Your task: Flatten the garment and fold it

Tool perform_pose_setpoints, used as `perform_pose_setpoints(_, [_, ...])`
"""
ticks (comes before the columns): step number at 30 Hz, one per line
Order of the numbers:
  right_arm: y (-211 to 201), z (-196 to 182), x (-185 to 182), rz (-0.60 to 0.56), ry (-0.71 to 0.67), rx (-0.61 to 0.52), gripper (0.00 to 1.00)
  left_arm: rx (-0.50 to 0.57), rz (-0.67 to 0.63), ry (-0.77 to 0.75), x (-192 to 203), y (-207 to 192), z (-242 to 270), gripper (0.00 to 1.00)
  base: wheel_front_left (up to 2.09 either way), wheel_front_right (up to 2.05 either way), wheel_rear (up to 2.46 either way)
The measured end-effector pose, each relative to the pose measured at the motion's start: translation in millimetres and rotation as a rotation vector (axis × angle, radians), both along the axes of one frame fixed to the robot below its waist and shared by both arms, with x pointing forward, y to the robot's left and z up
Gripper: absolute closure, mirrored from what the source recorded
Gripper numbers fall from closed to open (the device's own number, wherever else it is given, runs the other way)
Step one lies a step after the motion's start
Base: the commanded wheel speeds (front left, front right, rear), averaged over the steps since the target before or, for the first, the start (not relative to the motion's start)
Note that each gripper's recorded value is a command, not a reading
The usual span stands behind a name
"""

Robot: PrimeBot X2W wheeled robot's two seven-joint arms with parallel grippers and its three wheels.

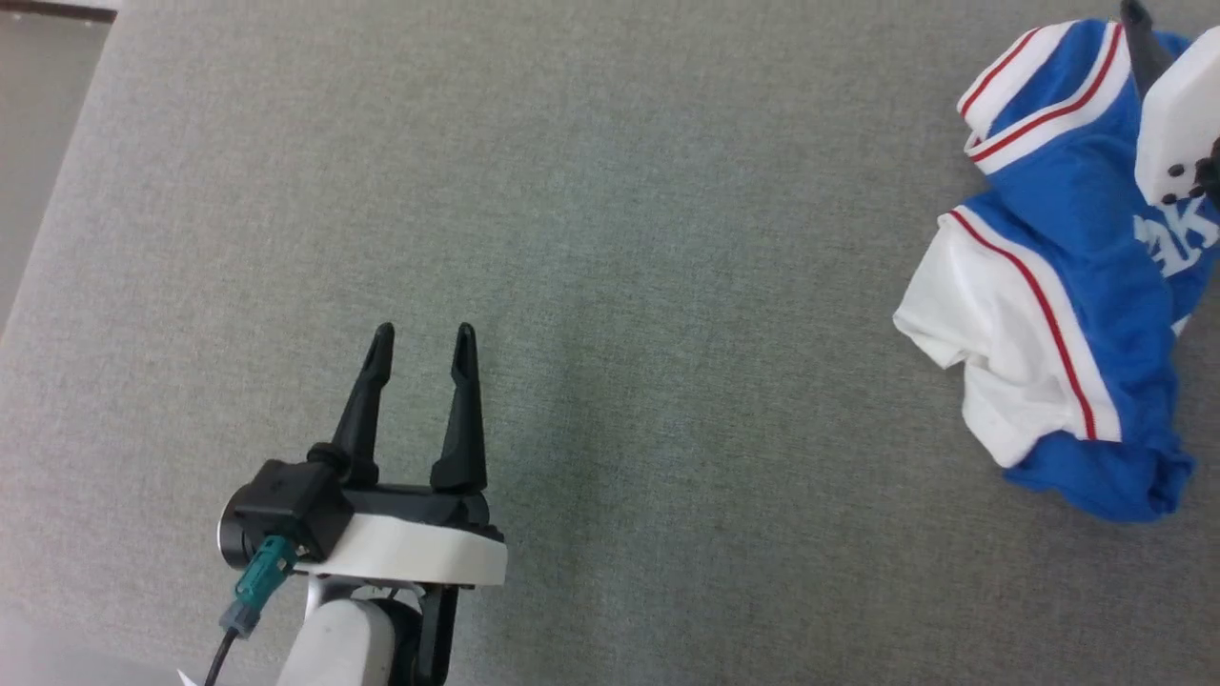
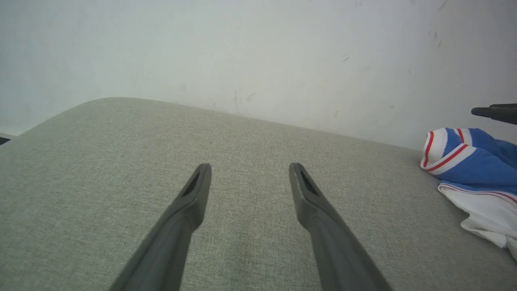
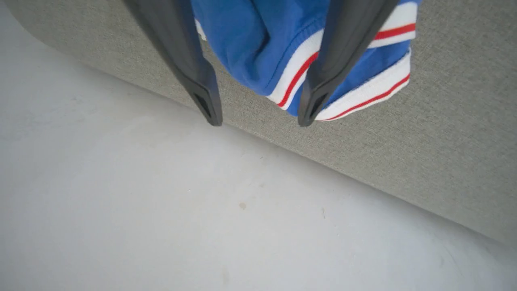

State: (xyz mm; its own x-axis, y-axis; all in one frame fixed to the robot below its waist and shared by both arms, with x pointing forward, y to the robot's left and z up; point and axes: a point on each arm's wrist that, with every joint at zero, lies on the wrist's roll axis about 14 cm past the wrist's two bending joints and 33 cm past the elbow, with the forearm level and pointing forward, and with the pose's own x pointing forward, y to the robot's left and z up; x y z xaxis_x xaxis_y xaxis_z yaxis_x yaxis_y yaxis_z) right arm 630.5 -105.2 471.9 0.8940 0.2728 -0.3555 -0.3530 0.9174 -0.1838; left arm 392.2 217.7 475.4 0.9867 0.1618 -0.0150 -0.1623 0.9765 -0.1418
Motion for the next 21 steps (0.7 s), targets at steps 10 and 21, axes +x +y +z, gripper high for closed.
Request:
perform_pose_setpoints(10, [-40.4, 65.4, -70.9, -0.112, -0.262, 0.2, 0.0, 0.015, -0.014, -0.036, -15.7, -3.2, 13.7, 0.0, 0.0, 0.0, 0.0])
perform_pose_setpoints(21, [-132.8, 38.9, -212.1, -0.419, -0.277, 0.181, 0.0, 0.007, -0.096, -0.056, -17.3, -25.4, 18.0, 0.0, 0.0, 0.0, 0.0])
